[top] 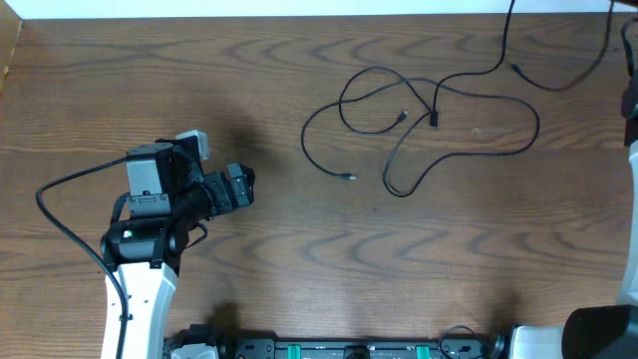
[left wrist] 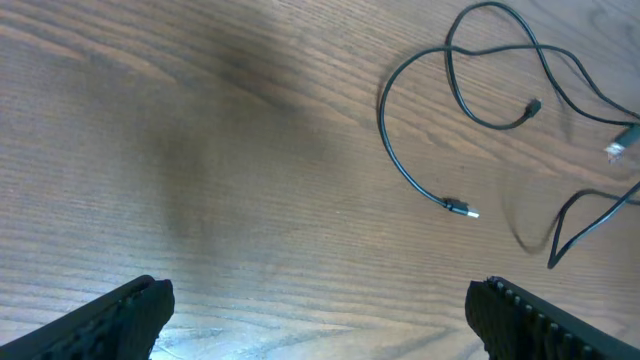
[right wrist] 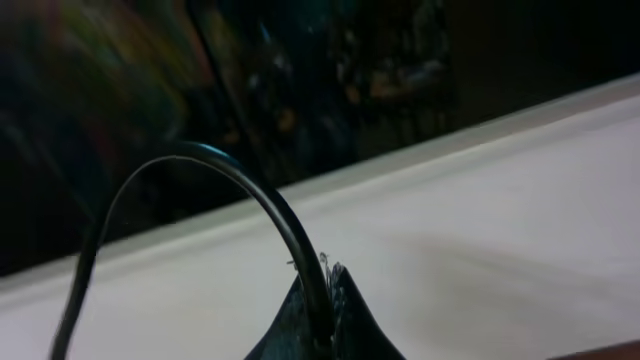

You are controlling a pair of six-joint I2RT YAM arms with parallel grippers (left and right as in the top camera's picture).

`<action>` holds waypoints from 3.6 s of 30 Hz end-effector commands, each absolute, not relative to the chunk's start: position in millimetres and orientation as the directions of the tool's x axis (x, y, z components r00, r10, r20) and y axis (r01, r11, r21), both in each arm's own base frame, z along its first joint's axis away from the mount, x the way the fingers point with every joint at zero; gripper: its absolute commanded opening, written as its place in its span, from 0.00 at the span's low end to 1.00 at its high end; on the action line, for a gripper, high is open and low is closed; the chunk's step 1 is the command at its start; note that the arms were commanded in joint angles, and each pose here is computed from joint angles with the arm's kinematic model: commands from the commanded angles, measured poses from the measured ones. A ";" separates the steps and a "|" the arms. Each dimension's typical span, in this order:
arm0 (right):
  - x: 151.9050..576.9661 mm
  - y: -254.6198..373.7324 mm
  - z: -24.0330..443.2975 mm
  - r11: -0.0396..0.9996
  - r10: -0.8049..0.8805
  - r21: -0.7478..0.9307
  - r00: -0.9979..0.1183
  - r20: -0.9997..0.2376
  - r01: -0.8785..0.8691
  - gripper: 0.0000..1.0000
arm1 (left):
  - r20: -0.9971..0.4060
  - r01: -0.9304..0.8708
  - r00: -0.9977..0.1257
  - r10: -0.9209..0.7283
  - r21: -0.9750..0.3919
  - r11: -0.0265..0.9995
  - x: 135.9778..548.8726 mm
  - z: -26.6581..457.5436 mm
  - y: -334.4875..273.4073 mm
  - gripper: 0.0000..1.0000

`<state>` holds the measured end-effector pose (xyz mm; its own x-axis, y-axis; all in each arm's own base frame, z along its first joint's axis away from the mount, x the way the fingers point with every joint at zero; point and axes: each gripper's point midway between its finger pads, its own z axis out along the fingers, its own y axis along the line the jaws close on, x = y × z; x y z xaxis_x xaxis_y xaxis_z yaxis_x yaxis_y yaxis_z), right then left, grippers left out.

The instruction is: Untangle cables

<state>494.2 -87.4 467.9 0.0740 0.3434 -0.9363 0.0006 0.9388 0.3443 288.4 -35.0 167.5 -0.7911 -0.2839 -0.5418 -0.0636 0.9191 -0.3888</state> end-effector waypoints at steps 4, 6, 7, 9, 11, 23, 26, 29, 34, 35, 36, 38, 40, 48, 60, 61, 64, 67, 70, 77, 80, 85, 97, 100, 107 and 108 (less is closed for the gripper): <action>479.5 -72.4 521.7 0.873 0.488 0.472 0.223 -0.844 -0.125 0.01 | -0.546 -0.052 -0.790 -0.278 -0.391 0.919 289.7 170.3 -35.5 0.98; 478.6 -76.3 524.8 0.875 0.484 0.471 0.244 -0.840 -0.112 0.01 | -0.546 -0.052 -0.790 -0.278 -0.391 0.919 289.7 170.3 -35.5 0.98; 478.4 -79.5 524.5 0.877 0.479 0.471 0.252 -0.841 -0.097 0.01 | -0.546 -0.052 -0.790 -0.278 -0.391 0.919 289.7 170.3 -35.5 0.98; 478.3 -86.3 521.8 0.895 0.442 0.441 0.255 -0.860 -0.063 0.01 | -0.546 -0.052 -0.790 -0.278 -0.391 0.919 289.7 170.3 -35.5 0.98; 478.3 -97.9 515.6 0.893 0.437 0.450 0.255 -0.862 -0.009 0.01 | -0.546 -0.052 -0.790 -0.278 -0.391 0.919 289.7 170.3 -35.5 0.98; 481.6 -126.1 469.3 0.887 0.416 0.433 0.132 -0.900 0.159 0.01 | -0.546 -0.052 -0.790 -0.278 -0.391 0.919 289.7 170.3 -35.5 0.98; 486.2 -115.9 465.2 0.894 0.412 0.425 0.110 -0.904 0.144 0.01 | -0.546 -0.053 -0.791 -0.278 -0.391 0.919 289.6 170.2 -35.5 0.98; 491.8 -98.9 464.1 0.900 0.413 0.422 0.096 -0.906 0.112 0.01 | -0.546 -0.052 -0.790 -0.278 -0.391 0.919 289.7 170.3 -35.5 0.98; 498.1 -63.5 469.4 0.907 0.416 0.420 0.088 -0.905 0.037 0.01 | -0.546 -0.052 -0.790 -0.278 -0.391 0.919 289.7 170.3 -35.5 0.98; 498.8 -56.4 470.8 0.908 0.416 0.419 0.086 -0.905 0.022 0.01 | -0.546 -0.052 -0.790 -0.278 -0.391 0.919 289.7 170.3 -35.5 0.98; 499.7 -46.7 472.1 0.908 0.417 0.419 0.083 -0.905 0.002 0.01 | -0.546 -0.052 -0.790 -0.278 -0.391 0.919 289.7 170.3 -35.5 0.98; 500.9 -30.7 473.6 0.908 0.419 0.418 0.076 -0.905 -0.030 0.01 | -0.546 -0.052 -0.790 -0.278 -0.391 0.919 289.7 170.3 -35.5 0.98; 501.5 -11.7 476.0 0.906 0.421 0.417 0.069 -0.904 -0.068 0.01 | -0.546 -0.052 -0.790 -0.278 -0.391 0.919 289.7 170.3 -35.5 0.98; 494.3 64.2 498.5 0.882 0.435 0.404 0.087 -0.896 -0.242 0.01 | -0.546 -0.052 -0.790 -0.278 -0.391 0.919 289.7 170.3 -35.5 0.98; 489.5 96.6 507.9 0.882 0.420 0.372 0.120 -0.900 -0.290 0.01 | -0.546 -0.052 -0.790 -0.278 -0.391 0.919 289.7 170.3 -35.5 0.98; 489.0 93.8 511.9 0.882 0.422 0.371 0.137 -0.896 -0.290 0.01 | -0.546 -0.052 -0.790 -0.278 -0.391 0.919 289.7 170.3 -35.5 0.98; 488.2 75.9 523.6 0.891 0.426 0.371 0.198 -0.883 -0.263 0.01 | -0.546 -0.052 -0.790 -0.278 -0.391 0.919 289.7 170.3 -35.5 0.98; 490.7 52.7 524.3 0.903 0.419 0.376 0.225 -0.880 -0.208 0.01 | -0.546 -0.052 -0.790 -0.278 -0.391 0.919 289.7 170.3 -35.5 0.98; 494.6 24.2 518.8 0.914 0.404 0.380 0.230 -0.885 -0.144 0.01 | -0.546 -0.052 -0.790 -0.278 -0.391 0.919 289.7 170.3 -35.5 0.98; 498.8 -53.7 487.8 0.943 0.311 0.326 0.173 -0.935 0.068 0.01 | -0.546 -0.053 -0.790 -0.278 -0.391 0.919 289.7 170.3 -35.4 0.98; 495.6 -86.9 474.3 0.942 0.275 0.295 0.138 -0.951 0.157 0.01 | -0.546 -0.053 -0.790 -0.278 -0.391 0.919 289.7 170.3 -35.4 0.98; 483.9 -141.1 459.5 0.918 0.262 0.283 0.109 -0.959 0.278 0.01 | -0.546 -0.053 -0.790 -0.278 -0.391 0.919 289.7 170.3 -35.4 0.98; 431.2 -275.9 400.5 0.778 0.261 0.193 -0.028 -0.965 0.597 0.01 | -0.547 -0.054 -0.790 -0.278 -0.389 0.920 289.7 170.2 -35.1 0.98; 417.9 -304.7 384.8 0.736 0.285 0.189 -0.045 -0.957 0.650 0.01 | -0.547 -0.054 -0.790 -0.278 -0.389 0.920 289.7 170.2 -35.1 0.98; 375.2 -364.8 372.3 0.634 0.306 0.185 -0.023 -0.952 0.751 0.01 | -0.547 -0.054 -0.790 -0.278 -0.389 0.920 289.7 170.2 -35.1 0.98; 369.8 -370.9 371.6 0.622 0.307 0.185 -0.019 -0.952 0.761 0.01 | -0.547 -0.054 -0.790 -0.278 -0.389 0.920 289.7 170.2 -35.0 0.98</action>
